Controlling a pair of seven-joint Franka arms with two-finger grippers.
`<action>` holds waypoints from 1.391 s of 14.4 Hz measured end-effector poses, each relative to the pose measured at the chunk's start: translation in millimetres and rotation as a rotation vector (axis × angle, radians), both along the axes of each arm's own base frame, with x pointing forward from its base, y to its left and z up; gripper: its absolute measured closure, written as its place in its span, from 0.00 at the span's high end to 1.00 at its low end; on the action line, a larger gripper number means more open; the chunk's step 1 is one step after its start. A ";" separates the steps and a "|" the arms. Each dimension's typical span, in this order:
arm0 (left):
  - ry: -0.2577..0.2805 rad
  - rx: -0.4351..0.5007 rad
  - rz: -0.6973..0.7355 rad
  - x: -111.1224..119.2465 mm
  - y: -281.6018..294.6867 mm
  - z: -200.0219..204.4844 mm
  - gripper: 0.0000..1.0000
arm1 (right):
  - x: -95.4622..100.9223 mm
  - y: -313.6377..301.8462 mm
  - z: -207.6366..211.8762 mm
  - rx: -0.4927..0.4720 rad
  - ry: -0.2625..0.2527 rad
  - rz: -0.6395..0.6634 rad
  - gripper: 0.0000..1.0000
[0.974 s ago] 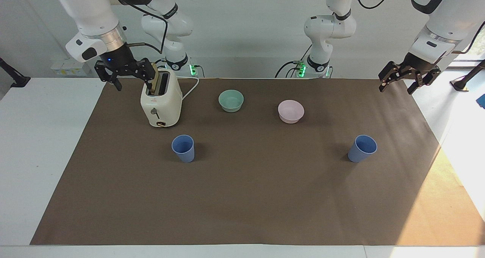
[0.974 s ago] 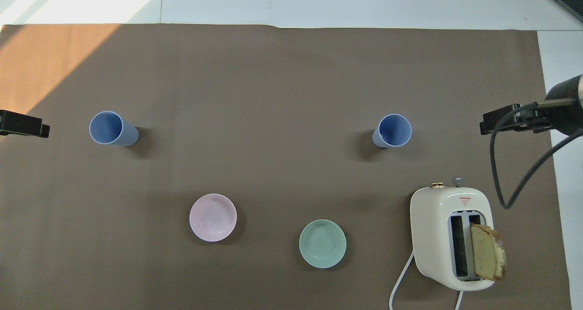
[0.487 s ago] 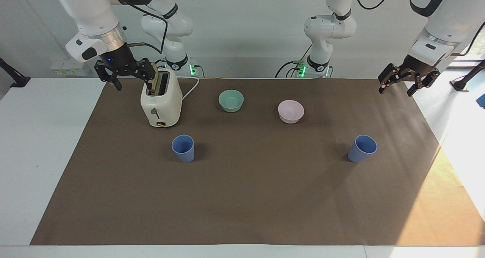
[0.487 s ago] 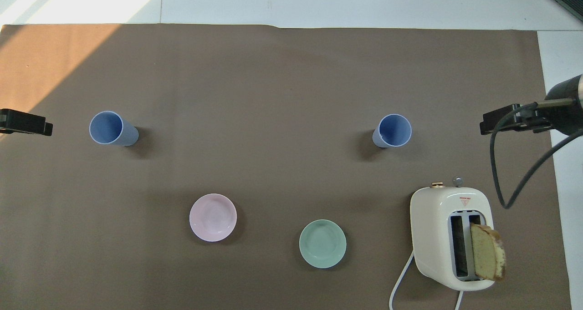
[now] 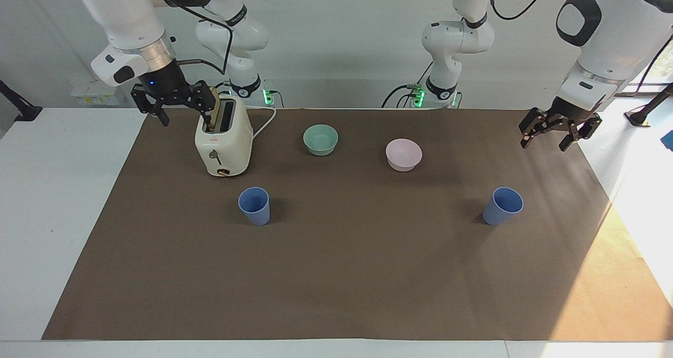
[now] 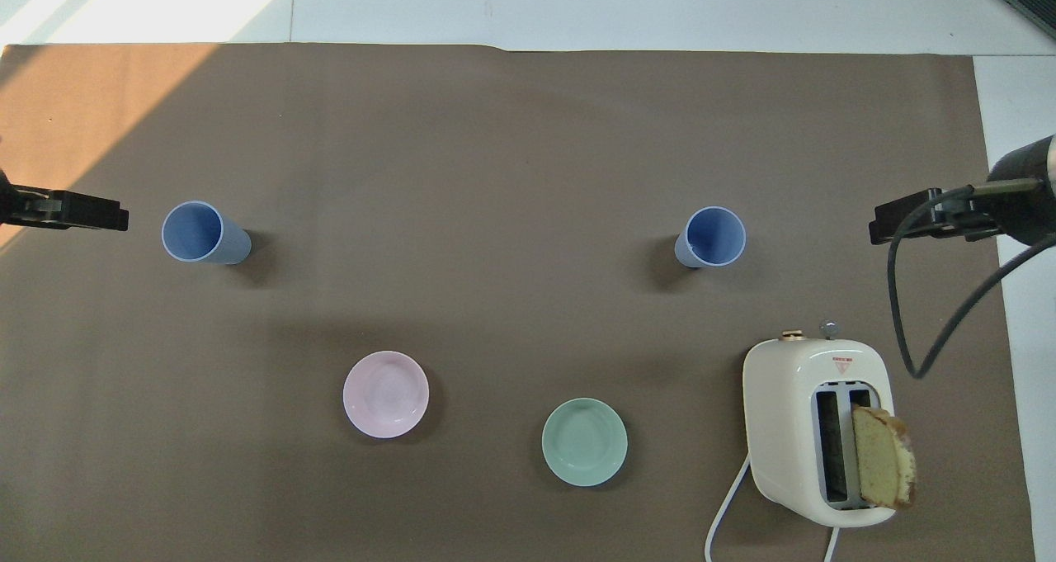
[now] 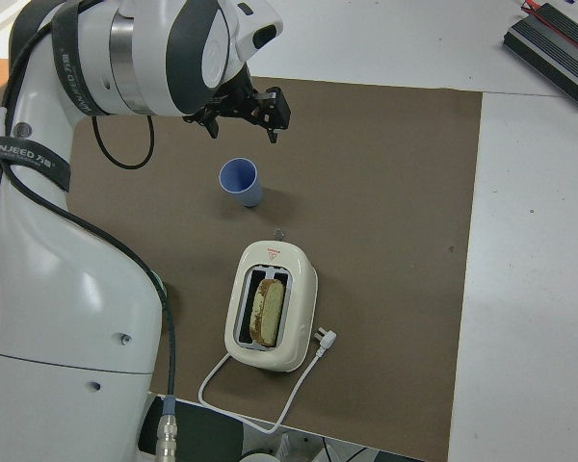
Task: Stack blue cups with both arms
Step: 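Reach the left gripper to the nearby blue cup and grasp it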
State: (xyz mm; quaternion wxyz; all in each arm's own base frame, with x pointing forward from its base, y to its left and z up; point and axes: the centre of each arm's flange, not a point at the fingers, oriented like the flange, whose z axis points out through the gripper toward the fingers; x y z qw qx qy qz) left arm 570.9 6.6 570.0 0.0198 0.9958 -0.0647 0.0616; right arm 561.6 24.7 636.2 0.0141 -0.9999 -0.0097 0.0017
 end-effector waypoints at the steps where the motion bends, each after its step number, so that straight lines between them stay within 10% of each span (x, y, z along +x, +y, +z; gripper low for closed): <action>1: -0.007 0.001 0.002 2.1 1.0 -12.8 1.00 | 0.0 0.0 0.0 0.000 0.000 0.000 1.00; 12: 0.050 0.024 -0.011 42.9 16.6 -154.3 0.99 | 0.0 0.0 0.0 0.000 0.000 0.000 1.00; 18: 0.058 -0.010 -0.014 30.4 27.9 -190.1 0.81 | 0.0 0.0 0.0 0.000 0.000 0.000 1.00; 20: 0.058 -0.013 -0.013 28.7 27.2 -194.3 0.54 | 0.0 0.0 0.0 0.000 0.000 0.000 1.00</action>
